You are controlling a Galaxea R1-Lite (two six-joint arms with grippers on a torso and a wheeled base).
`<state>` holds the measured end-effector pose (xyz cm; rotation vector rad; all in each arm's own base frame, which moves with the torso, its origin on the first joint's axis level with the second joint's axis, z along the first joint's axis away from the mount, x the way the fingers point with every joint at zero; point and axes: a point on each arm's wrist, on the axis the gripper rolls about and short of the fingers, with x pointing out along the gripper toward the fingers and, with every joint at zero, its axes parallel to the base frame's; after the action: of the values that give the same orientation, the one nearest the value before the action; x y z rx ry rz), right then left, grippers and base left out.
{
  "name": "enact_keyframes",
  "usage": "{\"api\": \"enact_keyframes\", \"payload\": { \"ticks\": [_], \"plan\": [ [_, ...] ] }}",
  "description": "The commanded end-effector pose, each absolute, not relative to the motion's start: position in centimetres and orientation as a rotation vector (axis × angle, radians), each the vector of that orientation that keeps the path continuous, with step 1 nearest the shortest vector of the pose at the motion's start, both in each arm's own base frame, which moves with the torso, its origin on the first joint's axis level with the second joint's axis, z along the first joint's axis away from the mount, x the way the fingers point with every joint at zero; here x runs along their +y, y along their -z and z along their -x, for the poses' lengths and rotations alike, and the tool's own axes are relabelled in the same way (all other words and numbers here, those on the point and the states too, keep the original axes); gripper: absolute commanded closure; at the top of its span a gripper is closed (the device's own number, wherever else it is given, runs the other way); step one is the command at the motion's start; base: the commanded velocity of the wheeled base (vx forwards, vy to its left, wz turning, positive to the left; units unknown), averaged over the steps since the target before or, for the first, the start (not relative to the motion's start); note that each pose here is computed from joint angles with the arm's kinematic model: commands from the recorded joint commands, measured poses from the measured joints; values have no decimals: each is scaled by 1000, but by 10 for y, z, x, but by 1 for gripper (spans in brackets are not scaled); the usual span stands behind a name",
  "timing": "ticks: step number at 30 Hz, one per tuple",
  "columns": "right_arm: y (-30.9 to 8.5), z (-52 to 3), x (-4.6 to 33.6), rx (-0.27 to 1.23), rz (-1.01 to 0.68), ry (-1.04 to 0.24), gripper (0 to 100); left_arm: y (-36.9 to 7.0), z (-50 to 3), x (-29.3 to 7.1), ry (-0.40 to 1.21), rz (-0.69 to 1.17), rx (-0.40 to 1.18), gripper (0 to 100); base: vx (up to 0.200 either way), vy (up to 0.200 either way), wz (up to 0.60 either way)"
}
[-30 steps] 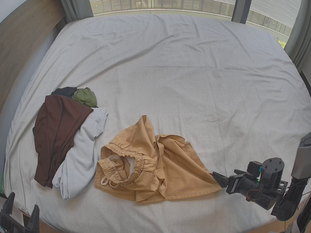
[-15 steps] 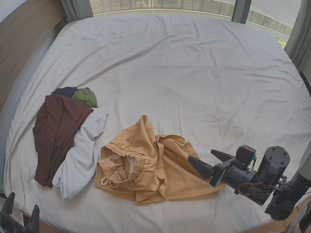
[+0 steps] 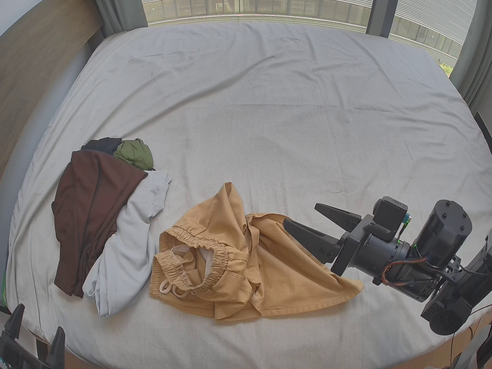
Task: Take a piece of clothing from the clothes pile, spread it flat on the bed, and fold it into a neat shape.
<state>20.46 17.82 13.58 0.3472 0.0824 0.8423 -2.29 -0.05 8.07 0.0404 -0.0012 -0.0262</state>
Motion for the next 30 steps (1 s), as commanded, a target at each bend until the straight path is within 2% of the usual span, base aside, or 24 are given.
{"api": "enact_keyframes", "payload": {
  "ticks": [1,20,21,22,23,24,25,26,30],
  "plan": [
    [-137,-204,171,78,-348,-828,0,-76,23,-1,26,-43,-4,0,0,0,0],
    [-113,-212,165,165,-324,-777,0,-79,23,-1,42,-48,-35,0,0,0,0],
    [-111,-213,166,173,-322,-775,0,-94,25,-1,41,-35,-122,0,0,0,0],
    [-109,-213,167,180,-322,-776,0,-129,34,-1,38,-16,-295,0,0,0,0],
    [-109,-214,167,180,-320,-774,0,-184,42,-1,40,-1,-466,0,0,0,0],
    [-108,-214,168,179,-320,-776,0,-213,40,-1,44,-1,-500,0,0,0,0],
    [-108,-214,168,179,-320,-776,0,-213,40,-1,44,-1,-500,0,0,0,0],
    [-106,-215,170,182,-321,-781,0,-246,34,0,76,0,-480,0,0,0,0],
    [-93,-219,172,213,-308,-771,0,-245,-7,-4,355,42,-219,0,0,0,0]
  ]
}}
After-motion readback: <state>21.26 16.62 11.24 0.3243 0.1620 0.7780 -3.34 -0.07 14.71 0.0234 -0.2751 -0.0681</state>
